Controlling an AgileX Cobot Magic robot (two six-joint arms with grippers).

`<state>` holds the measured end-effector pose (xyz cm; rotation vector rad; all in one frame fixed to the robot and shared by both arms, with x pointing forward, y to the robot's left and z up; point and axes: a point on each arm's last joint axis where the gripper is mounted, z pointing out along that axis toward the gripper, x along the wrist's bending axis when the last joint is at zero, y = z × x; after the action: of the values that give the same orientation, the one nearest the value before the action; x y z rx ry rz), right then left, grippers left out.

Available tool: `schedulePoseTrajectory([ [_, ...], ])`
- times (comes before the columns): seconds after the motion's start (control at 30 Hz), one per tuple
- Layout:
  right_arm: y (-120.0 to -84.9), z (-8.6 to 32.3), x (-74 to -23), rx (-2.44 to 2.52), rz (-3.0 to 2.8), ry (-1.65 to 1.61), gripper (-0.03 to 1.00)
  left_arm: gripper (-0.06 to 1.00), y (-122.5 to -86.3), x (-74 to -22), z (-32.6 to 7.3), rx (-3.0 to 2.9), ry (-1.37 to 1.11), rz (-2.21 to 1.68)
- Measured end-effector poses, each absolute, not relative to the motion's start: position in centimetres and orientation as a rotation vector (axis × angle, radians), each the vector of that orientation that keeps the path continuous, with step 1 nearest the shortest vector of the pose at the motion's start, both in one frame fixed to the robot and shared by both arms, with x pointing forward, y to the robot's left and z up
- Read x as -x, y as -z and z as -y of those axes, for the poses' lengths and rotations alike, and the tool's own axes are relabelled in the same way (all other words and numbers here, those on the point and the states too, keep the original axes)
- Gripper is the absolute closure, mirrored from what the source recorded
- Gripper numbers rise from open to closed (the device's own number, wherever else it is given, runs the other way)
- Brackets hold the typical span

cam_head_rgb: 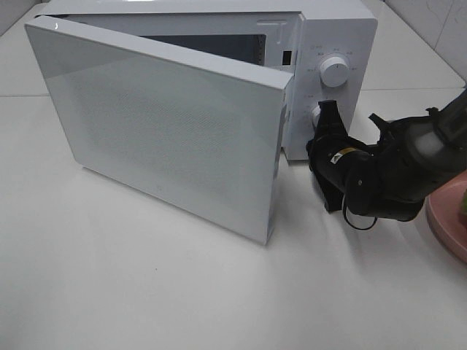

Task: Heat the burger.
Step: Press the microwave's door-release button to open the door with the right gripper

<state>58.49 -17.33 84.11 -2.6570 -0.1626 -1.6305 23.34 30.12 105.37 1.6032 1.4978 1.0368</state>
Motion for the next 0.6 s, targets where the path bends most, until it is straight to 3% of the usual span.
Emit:
schedulePoseTrajectory([
  [0.6, -84.04, 17.40, -58.48, 2.650, 0.131, 1.591, 0.94, -0.04, -105.37, -23.34, -30.12, -1.603, -1.037, -1.498],
])
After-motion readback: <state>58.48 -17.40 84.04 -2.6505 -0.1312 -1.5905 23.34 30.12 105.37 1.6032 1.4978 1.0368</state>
